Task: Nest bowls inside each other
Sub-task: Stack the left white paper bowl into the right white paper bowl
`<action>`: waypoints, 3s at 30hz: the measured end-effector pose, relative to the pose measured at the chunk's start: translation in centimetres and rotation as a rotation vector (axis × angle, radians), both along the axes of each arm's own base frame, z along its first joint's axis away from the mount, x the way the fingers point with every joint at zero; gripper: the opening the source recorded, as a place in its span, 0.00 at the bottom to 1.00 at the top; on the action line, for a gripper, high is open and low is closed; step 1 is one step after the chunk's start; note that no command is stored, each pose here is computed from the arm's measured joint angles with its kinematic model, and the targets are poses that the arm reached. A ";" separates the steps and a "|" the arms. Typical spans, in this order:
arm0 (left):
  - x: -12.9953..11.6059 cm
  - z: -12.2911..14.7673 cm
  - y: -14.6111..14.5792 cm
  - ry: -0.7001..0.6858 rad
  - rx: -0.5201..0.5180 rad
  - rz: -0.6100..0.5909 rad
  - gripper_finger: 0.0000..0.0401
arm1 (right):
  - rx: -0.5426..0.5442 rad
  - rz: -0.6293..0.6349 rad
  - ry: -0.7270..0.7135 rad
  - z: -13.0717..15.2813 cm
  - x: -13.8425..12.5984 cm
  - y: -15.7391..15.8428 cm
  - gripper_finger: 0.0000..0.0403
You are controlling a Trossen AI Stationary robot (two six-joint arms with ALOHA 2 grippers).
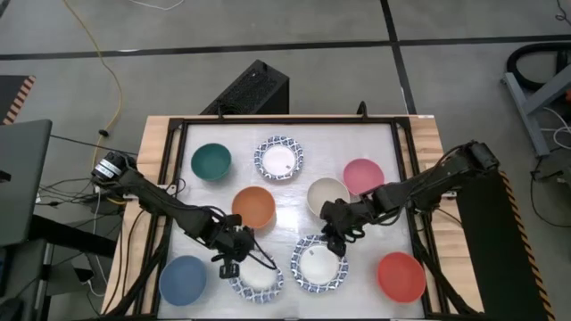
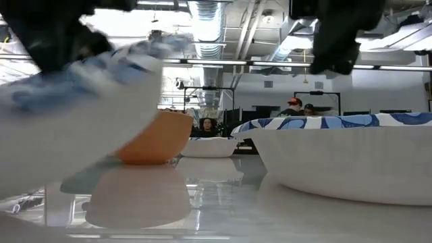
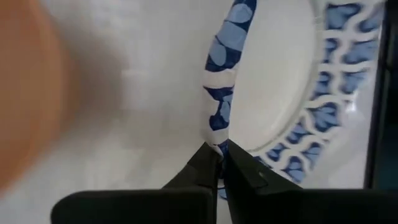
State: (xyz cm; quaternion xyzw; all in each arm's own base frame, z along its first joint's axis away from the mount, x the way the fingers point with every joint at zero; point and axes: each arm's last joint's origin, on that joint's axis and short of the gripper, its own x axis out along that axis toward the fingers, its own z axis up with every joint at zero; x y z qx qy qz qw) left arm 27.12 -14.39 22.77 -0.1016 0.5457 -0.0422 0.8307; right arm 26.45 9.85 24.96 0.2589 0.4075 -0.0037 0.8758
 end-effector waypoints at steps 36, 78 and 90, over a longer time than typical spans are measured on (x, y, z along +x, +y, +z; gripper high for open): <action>-1.1 12.3 3.3 -0.527 0.710 0.468 0.00 | -0.831 -0.215 -0.461 5.1 -2.4 3.0 0.48; -1.0 12.3 3.2 -0.517 0.737 0.419 0.02 | -0.756 -0.204 -0.580 6.5 0.2 0.0 0.04; -1.0 12.3 3.2 -0.463 0.852 0.255 0.43 | -0.546 -0.365 -0.601 6.6 0.3 -0.8 0.01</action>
